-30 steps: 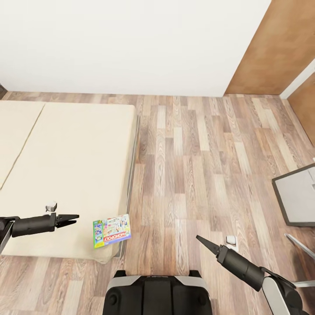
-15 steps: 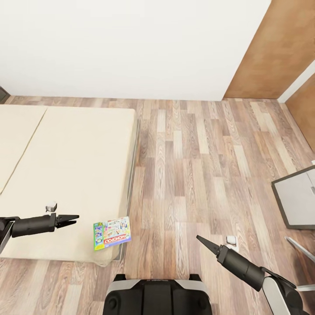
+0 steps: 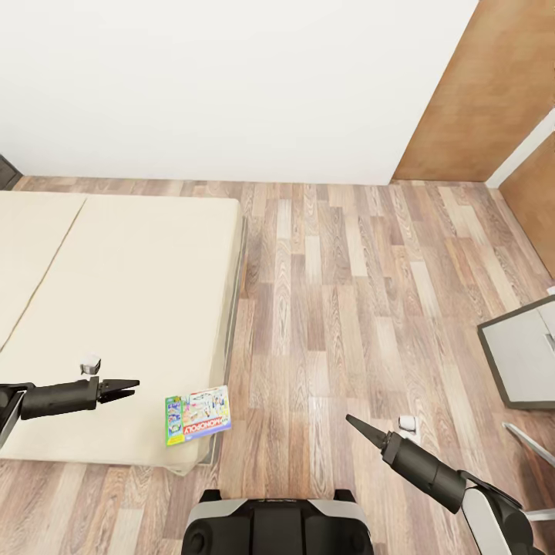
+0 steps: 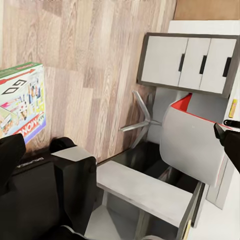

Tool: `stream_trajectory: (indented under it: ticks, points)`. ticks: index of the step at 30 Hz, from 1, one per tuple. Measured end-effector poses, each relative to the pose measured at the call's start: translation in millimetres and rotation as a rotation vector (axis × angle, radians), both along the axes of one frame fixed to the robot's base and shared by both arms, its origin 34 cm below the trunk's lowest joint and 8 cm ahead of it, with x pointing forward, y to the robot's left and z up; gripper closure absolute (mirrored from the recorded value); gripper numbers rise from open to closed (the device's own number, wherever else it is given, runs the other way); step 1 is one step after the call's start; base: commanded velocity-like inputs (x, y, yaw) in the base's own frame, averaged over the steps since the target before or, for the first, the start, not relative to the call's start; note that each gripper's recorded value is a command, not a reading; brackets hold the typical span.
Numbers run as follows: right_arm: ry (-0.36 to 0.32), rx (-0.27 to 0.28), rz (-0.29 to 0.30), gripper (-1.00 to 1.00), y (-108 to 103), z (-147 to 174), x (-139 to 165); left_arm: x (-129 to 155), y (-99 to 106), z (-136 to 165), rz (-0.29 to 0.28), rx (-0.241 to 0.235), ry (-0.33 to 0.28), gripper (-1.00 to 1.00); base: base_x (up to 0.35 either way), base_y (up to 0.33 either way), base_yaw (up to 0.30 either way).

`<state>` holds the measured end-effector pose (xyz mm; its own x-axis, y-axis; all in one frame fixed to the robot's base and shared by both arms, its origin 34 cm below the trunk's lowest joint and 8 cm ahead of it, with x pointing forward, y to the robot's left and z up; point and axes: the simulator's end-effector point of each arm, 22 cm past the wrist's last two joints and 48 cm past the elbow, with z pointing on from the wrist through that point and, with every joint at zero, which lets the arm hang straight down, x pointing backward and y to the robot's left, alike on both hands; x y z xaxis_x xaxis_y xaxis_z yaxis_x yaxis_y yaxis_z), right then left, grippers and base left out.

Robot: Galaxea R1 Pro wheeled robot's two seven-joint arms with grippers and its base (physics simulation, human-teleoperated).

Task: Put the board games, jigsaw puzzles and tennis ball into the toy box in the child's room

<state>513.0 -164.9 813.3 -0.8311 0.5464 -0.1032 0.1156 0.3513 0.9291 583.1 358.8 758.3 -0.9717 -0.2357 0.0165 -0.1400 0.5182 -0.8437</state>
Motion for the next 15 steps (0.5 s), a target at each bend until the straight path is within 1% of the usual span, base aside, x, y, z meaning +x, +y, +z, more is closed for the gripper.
stream_trajectory:
  ticks: [15]
  points:
    - [-0.026,-0.001,0.001,-1.00,-0.7,10.3,4.8,6.1,0.0,11.8,0.001,-0.001,-0.025,-1.00,0.000,0.000,0.000]
